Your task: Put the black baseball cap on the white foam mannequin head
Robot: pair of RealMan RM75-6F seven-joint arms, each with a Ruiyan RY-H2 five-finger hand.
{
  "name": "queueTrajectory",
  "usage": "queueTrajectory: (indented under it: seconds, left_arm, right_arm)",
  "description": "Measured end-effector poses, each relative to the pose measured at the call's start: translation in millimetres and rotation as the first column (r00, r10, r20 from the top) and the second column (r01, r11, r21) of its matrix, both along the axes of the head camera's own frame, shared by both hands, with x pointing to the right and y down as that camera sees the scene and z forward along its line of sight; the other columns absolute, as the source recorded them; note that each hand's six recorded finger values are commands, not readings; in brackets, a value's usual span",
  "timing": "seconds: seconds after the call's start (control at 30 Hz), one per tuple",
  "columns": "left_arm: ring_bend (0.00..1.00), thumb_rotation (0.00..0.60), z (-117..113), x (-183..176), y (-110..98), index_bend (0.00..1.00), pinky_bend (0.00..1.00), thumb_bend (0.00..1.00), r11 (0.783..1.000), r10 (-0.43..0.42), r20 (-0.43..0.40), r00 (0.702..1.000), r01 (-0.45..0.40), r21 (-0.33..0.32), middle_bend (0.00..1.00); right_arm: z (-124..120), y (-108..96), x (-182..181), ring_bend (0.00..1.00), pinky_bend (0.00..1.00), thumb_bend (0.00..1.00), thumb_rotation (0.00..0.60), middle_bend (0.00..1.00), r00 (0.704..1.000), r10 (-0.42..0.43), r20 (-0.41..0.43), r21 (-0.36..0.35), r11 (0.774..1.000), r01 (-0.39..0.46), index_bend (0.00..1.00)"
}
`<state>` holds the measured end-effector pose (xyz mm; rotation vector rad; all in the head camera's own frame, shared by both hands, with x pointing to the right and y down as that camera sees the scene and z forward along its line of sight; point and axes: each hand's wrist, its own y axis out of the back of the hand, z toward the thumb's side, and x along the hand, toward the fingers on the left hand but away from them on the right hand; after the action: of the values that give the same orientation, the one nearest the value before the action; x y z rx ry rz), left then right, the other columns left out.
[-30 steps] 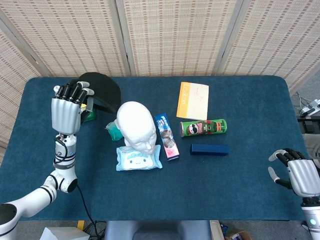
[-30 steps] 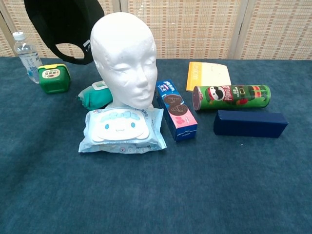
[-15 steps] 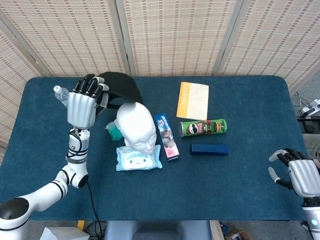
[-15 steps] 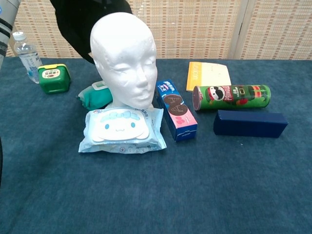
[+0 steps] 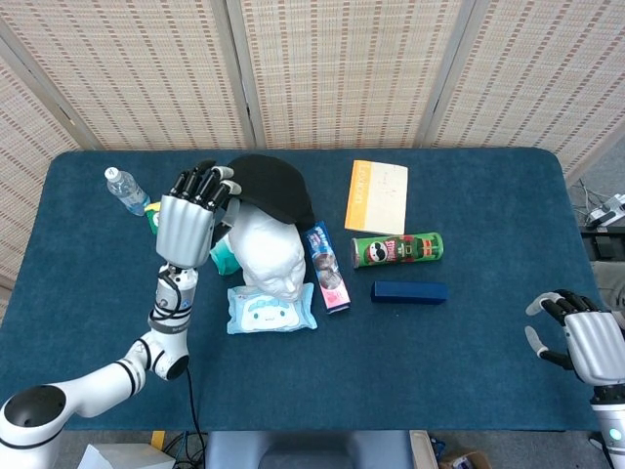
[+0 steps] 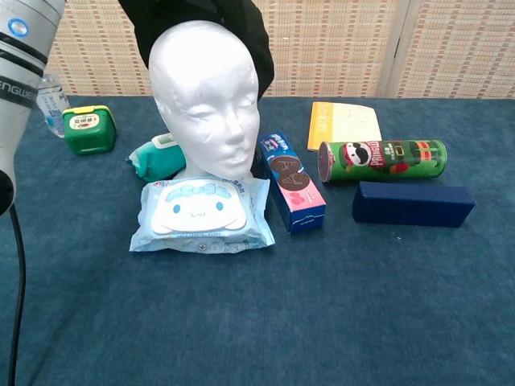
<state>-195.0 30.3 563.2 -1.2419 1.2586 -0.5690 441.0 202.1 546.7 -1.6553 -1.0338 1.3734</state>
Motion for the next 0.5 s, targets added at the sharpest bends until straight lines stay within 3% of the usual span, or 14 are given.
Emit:
queueTrajectory:
  seconds: [0.5]
  left_arm:
    - [0.29,0.600,-27,-20,40,0.85,0.43,0.36,1.000,-0.010,-0.082,0.997,0.013,0.028,0.42]
  right_arm:
    - [3,1,-3,0.28,0.33,0.37,0.600,0.40,1.000,-0.012,-0.020,-0.006,1.000,0.012,0.46]
